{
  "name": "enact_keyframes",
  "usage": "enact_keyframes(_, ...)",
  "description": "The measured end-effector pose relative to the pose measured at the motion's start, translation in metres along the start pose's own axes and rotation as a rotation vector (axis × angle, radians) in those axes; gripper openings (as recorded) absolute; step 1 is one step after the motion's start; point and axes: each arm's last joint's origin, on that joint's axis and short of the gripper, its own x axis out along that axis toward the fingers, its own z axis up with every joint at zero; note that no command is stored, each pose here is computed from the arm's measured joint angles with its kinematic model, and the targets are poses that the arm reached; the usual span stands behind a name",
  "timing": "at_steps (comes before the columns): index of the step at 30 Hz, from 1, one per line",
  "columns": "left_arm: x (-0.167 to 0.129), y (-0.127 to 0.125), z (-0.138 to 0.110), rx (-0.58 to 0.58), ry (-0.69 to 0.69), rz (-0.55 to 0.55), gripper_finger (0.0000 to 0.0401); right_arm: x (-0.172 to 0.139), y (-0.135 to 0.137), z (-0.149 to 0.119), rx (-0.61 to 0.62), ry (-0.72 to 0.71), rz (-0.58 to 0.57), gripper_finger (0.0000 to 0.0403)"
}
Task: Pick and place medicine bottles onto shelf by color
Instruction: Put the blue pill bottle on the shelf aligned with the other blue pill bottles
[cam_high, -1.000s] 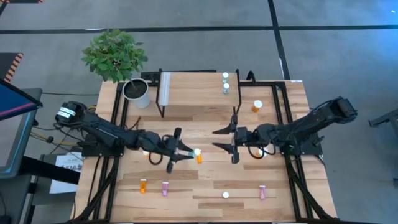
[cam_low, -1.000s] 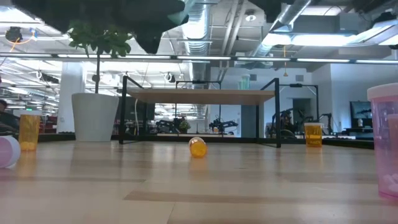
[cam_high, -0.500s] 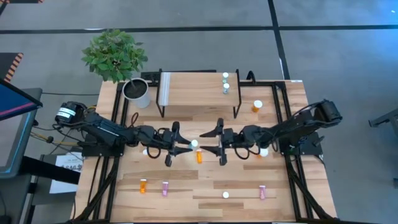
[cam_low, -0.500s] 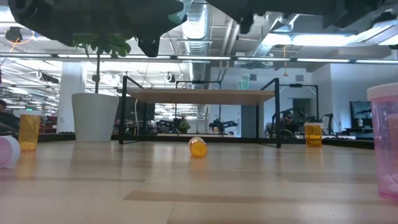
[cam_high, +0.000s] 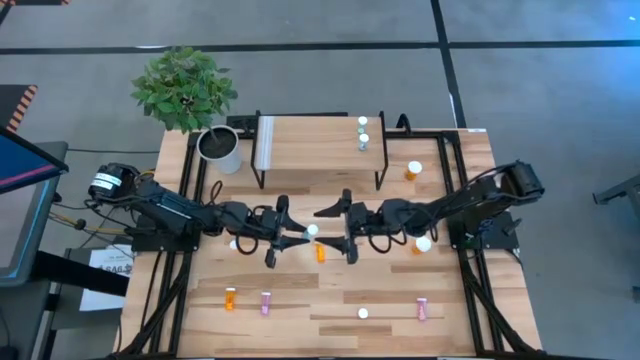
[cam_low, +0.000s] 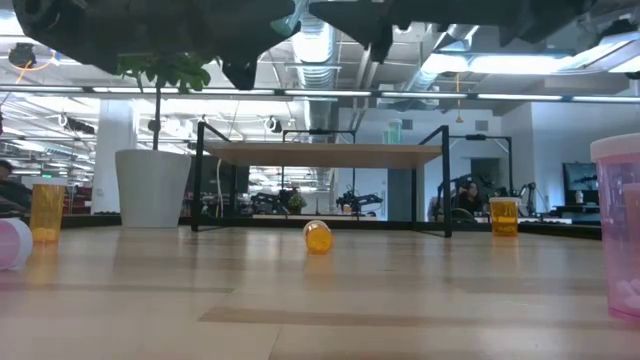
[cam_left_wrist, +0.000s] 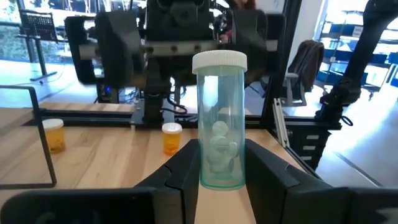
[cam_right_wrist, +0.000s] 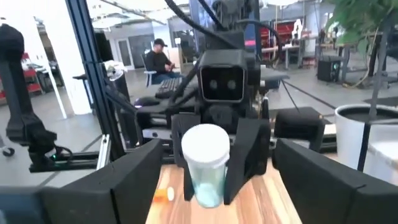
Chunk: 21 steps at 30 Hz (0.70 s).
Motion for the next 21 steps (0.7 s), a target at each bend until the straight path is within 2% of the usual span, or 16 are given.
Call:
enact_keyframes(6, 0.000, 0.000, 0.002, 0.001, -0.020, 0.000, 0.0094, 0.008, 0.000, -0.011, 0.014, -0.015, 0.006, 0.0332)
enact_keyframes(21, 0.000, 0.000, 0.001, 0.000, -0.013, 0.001, 0.0094, 0.020, 0.002, -0.008, 0.009, -0.047, 0.033, 0.0289)
